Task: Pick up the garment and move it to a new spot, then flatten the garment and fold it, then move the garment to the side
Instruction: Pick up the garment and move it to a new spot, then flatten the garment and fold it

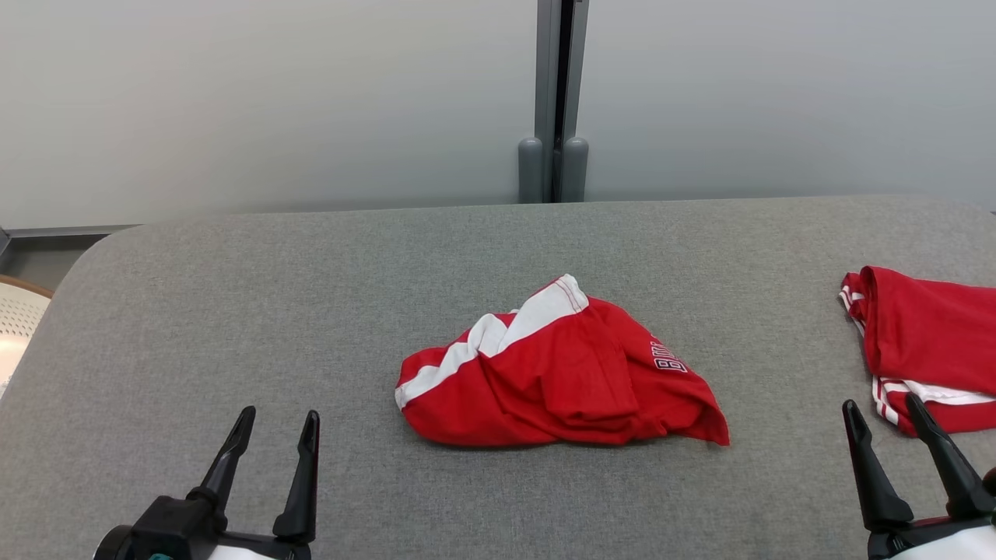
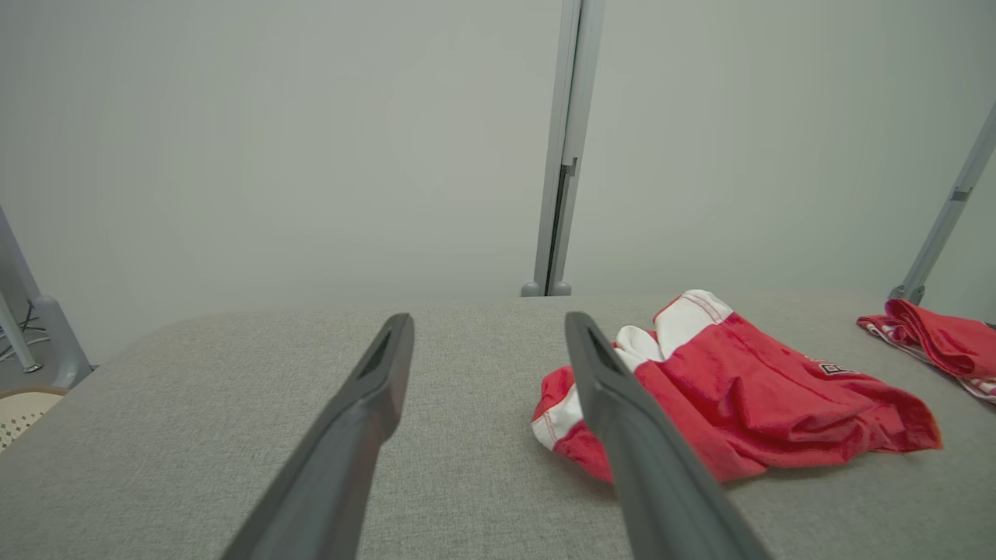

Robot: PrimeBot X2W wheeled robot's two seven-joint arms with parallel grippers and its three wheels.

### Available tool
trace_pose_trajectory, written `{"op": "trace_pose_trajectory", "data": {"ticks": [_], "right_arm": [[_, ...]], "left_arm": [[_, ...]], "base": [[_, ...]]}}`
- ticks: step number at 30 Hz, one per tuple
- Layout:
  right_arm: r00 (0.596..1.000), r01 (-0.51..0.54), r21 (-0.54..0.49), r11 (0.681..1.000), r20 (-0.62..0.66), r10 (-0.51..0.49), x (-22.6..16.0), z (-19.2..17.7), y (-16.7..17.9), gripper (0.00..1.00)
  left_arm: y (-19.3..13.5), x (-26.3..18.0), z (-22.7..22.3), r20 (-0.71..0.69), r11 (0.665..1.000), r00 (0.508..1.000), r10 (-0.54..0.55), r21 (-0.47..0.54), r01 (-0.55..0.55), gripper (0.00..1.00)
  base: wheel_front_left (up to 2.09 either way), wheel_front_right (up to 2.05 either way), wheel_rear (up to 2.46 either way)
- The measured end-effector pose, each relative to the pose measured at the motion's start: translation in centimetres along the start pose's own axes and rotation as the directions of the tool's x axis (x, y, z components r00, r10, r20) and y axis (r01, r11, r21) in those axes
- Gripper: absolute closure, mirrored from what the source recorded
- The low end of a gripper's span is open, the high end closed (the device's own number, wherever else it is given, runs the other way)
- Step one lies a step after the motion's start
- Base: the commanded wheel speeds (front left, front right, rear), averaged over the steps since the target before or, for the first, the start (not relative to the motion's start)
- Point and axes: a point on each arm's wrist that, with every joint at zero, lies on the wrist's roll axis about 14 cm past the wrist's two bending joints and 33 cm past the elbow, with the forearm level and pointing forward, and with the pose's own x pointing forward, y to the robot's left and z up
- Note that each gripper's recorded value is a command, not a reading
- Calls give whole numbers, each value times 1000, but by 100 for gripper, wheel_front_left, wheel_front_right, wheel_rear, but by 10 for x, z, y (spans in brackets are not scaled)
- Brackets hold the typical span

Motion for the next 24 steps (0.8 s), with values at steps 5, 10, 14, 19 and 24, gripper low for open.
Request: {"op": "trace_pose_trajectory", "data": {"ticks": [5,10,14,19,24], "right_arm": [[1000,-3,-1,1000,-4,3,2,-1,0,0],[999,-29,9,1000,-40,29,7,-10,6,0],[991,-86,31,996,-102,88,20,-26,19,0],[959,-209,69,975,-181,219,51,-47,51,0],[876,-339,134,931,-315,364,79,-87,90,0]], "left_arm": [[-1,0,0,-2,1000,1000,-3,18,3,0],[-5,6,5,18,1000,1000,-3,6,3,0],[-16,19,9,42,1000,999,-13,0,13,0],[-27,37,13,70,1000,997,-19,-5,19,0],[-24,50,3,50,1000,999,18,-2,-18,0]], "base": [[0,0,0],[0,0,0],[0,0,0],[0,0,0],[0,0,0]]}}
